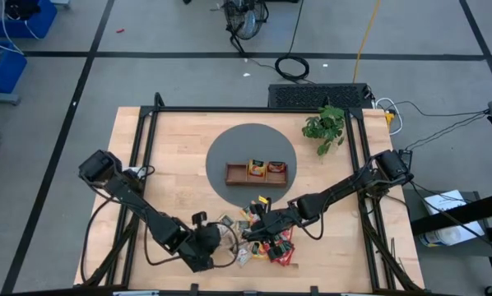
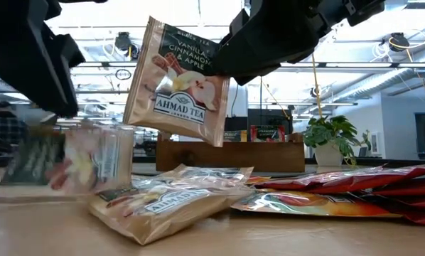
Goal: Pick & Place Tea
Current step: Put the brown tea bag into the left section of the wooden organizer
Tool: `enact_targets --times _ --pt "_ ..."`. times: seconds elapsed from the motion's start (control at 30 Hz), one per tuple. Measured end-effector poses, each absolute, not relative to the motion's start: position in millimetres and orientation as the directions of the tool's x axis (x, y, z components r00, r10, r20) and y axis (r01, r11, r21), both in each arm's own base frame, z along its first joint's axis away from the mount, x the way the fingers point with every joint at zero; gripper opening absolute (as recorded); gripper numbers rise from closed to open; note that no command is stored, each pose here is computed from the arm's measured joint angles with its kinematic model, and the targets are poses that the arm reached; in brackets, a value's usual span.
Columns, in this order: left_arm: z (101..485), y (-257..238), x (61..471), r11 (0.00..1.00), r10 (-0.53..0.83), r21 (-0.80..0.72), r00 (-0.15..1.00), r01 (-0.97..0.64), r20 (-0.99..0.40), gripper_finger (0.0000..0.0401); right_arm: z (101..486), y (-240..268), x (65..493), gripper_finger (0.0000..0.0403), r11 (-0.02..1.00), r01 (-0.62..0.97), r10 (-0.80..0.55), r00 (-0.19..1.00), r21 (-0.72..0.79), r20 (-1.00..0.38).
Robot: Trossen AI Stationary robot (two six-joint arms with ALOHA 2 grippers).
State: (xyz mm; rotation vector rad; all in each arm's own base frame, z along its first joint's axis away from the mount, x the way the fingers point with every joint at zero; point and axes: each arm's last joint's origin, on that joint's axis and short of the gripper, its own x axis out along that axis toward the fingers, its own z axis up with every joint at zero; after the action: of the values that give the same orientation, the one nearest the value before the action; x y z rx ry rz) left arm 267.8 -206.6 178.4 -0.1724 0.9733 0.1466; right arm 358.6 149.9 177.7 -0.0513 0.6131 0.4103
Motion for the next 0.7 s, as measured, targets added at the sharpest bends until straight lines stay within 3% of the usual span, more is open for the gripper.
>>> enact_targets --times 0.13,0.3,0.4,0.57,0.7 --pt "197 -200 254 0.968 0.159 0.009 0.589 -0.249 -0.792 0.0156 177 148 359 0.0 0.92 -0.386 0.352 0.735 0.07 -0.58" --pt "210 -197 217 0.887 0.461 0.299 0.651 -0.351 -0.604 0.016 176 147 358 0.0 0.918 -0.392 0.352 0.726 0.064 -0.59" --pt "220 -186 203 0.856 0.516 0.335 0.628 -0.392 -0.582 0.0155 176 147 358 0.0 0.907 -0.416 0.37 0.722 0.061 -0.585" --pt "221 -166 189 0.891 0.452 0.318 0.707 -0.324 -0.544 0.0115 179 139 361 0.0 0.892 -0.45 0.39 0.723 0.04 -0.571" --pt "217 -136 188 0.965 0.249 0.208 0.807 -0.16 -0.535 0.0064 185 131 366 0.0 0.865 -0.499 0.45 0.723 0.056 -0.524"
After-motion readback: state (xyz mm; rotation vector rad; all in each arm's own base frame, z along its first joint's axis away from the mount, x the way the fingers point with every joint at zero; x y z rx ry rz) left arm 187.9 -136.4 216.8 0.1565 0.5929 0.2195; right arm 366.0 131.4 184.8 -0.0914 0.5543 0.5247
